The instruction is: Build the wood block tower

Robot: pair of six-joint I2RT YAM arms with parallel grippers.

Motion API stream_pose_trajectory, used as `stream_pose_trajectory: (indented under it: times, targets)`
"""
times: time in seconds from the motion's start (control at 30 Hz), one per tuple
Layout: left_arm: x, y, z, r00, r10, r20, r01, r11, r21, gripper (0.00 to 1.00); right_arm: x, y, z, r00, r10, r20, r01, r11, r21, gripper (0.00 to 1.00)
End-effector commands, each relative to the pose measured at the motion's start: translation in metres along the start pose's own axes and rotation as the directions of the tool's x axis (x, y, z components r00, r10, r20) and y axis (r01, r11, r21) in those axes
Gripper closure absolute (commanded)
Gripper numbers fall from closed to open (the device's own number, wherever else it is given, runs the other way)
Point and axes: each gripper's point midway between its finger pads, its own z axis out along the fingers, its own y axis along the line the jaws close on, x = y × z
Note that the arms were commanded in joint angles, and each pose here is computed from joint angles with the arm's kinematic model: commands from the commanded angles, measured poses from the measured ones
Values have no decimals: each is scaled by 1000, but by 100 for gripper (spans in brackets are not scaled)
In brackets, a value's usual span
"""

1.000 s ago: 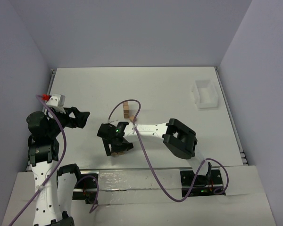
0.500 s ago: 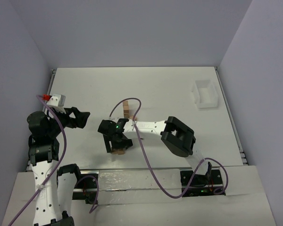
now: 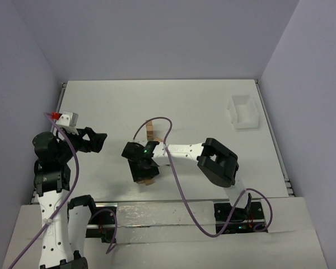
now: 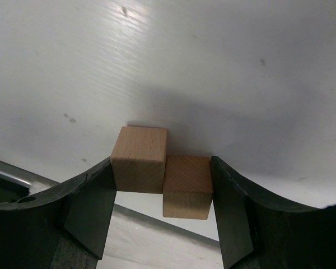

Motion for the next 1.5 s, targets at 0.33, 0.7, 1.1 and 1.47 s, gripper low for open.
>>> stream_pose_trajectory:
  times: [0.33,0.7,1.1,1.47]
  targets:
    - [-10,-2,0,999,28,24,-28,1000,14,1,-47,-21,-54,946,-222,235,219,975,40,67]
    - [-15,-8,1,999,23,37,-25,998,52,1,-60,-94,-90,875,-408,260,404,912,72,82]
    - [-20,-13,1,999,25,42,-28,997,77,1,-97,-197,-93,595,-784,177,787,613,71,100]
    - [-22,-15,3,999,18,46,-22,995,96,1,-119,-251,-39,455,-889,57,887,446,-121,100]
